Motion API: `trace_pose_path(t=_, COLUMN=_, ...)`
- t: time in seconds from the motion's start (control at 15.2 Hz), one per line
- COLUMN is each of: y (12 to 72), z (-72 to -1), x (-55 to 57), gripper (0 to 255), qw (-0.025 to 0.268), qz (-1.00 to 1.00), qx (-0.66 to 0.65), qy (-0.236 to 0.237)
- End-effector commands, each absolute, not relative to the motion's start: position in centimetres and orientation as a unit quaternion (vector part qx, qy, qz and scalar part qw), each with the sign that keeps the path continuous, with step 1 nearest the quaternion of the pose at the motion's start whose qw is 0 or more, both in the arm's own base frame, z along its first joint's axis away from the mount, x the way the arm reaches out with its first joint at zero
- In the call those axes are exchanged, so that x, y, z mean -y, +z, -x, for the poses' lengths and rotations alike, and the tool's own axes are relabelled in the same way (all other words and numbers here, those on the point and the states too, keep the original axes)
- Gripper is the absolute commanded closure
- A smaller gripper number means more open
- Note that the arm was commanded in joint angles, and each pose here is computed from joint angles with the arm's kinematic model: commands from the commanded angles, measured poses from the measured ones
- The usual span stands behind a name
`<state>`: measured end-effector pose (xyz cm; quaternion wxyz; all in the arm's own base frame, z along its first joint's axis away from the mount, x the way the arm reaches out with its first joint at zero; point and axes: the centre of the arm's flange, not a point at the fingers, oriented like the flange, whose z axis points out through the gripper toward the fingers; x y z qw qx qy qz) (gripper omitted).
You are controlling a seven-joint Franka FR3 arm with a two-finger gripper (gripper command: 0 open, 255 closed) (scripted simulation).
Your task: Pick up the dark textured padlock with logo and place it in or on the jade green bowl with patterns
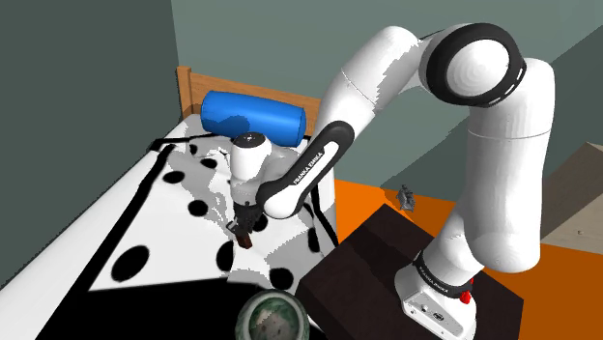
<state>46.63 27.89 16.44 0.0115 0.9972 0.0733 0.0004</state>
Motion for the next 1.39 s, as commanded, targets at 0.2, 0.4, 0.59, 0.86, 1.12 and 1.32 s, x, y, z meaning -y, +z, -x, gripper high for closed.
trace_pose_path(t=0.2, y=19.1, z=-46.5, x=-27.9, gripper=255, qw=0.012, qz=-0.997, qx=-0.073, qy=0.000)
trace_pose_path(t=0.4, y=20.6, z=-46.5, x=-27.9, gripper=255, qw=0.012, qz=-0.997, qx=-0.073, qy=0.000)
trace_pose_path(t=0.59, y=22.2, z=-46.5, x=-27.9, gripper=255, qw=0.012, qz=-0.997, qx=-0.073, qy=0.000)
trace_pose_path(t=0.86, y=24.3, z=-46.5, x=-27.9, gripper=255, qw=0.012, qz=-0.997, qx=-0.073, qy=0.000)
trace_pose_path(t=1.12, y=26.4, z=-46.5, x=-27.9, gripper=255, qw=0.012, qz=-0.997, qx=-0.073, qy=0.000)
trace_pose_path(t=1.32, y=28.0, z=-46.5, x=-27.9, gripper=255, qw=0.012, qz=-0.997, qx=-0.073, qy=0.000)
